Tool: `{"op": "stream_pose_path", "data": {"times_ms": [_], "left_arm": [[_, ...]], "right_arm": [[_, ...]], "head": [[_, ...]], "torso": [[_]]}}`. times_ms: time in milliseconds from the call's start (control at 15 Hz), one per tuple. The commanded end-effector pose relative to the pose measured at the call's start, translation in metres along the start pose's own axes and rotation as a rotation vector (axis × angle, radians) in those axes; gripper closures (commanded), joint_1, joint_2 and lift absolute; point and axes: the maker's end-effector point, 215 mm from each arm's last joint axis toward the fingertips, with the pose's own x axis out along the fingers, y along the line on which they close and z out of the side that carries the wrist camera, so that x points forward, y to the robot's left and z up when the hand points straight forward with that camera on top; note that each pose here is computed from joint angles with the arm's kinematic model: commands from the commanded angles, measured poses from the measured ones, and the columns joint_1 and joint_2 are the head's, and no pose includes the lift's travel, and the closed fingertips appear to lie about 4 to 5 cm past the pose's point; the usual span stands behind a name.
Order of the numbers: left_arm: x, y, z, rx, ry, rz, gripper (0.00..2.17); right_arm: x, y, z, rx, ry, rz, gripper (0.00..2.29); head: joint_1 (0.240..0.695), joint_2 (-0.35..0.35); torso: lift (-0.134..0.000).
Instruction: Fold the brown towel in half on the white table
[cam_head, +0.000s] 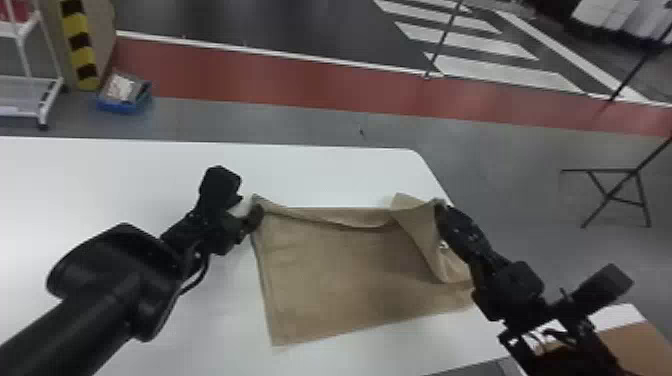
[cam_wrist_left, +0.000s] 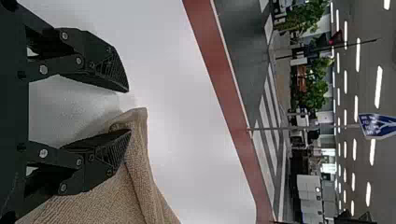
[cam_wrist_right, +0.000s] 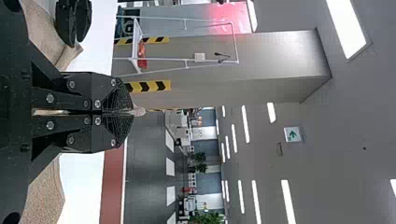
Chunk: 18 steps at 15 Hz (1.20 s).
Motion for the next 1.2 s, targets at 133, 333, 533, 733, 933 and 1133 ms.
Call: {"op": "stream_pose_path", "data": {"times_ms": [133,333,533,733,933,1133], "left_arm": [[0.0,-0.003,0.001,-0.002,-0.001,-0.005,0.7],[0.0,0.0,0.005,-0.033,-0.009,-0.003,1.03],[-0.001,-0.009,0.004,-0.065,0.003,-0.023,1.33],[-0.018,-0.03,0.035,-0.151,-0.01,-0.068,1.34],[-0.058,0.022,0.044,-0.221,-0.035,-0.031,1.35],[-0.107,0.076,0.048,-0.244,-0.076,0.044,1.35]], "right_arm": [[0.0,-0.002,-0.001,0.001,0.0,-0.004,1.12],[-0.003,-0.007,-0.004,0.005,0.006,-0.015,1.12],[0.0,-0.013,-0.005,0.006,0.003,-0.023,1.12],[0.006,-0.025,0.006,-0.006,-0.01,-0.034,1.12],[0.016,-0.047,0.027,-0.019,-0.034,-0.062,1.11],[0.033,-0.062,0.049,-0.034,-0.05,-0.065,1.12]], "head": [[0.695,-0.35],[0.695,-0.35],[0.695,-0.35],[0.695,-0.35],[0.695,-0.35],[0.695,-0.35]], "torso": [[-0.123],[-0.123],[-0.123],[-0.123],[-0.123],[-0.123]]}}
